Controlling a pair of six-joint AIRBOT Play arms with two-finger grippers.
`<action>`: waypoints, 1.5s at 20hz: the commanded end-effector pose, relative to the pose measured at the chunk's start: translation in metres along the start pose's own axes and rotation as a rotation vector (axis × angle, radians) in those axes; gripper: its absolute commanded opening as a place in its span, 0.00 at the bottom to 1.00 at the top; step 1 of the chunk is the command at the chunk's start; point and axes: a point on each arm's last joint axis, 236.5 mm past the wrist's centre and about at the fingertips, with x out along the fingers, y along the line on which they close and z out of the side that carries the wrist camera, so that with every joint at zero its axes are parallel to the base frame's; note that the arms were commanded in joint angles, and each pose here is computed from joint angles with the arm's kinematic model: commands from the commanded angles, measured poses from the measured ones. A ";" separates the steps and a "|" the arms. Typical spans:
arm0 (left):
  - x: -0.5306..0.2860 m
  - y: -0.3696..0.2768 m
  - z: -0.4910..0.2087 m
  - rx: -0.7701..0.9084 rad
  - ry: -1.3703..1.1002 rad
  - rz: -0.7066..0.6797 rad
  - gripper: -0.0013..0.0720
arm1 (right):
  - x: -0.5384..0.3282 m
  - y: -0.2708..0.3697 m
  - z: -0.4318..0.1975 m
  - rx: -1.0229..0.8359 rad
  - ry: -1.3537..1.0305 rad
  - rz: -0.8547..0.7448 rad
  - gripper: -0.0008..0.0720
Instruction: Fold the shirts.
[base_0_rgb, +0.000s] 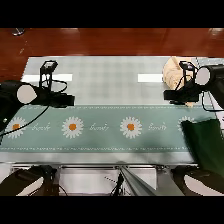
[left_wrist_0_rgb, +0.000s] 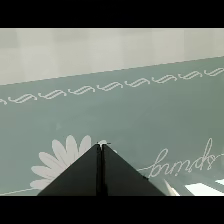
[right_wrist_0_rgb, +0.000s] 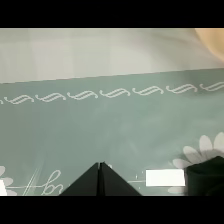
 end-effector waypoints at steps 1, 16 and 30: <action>0.000 0.000 0.000 0.000 0.001 0.000 0.05 | 0.000 0.000 0.000 0.000 0.001 0.000 0.04; 0.000 0.000 0.000 0.000 0.001 0.000 0.05 | 0.000 0.000 0.000 0.001 0.001 0.001 0.04; -0.007 -0.009 0.097 -0.006 -0.402 -0.050 0.97 | -0.040 -0.055 0.193 -0.052 -0.733 -0.157 0.86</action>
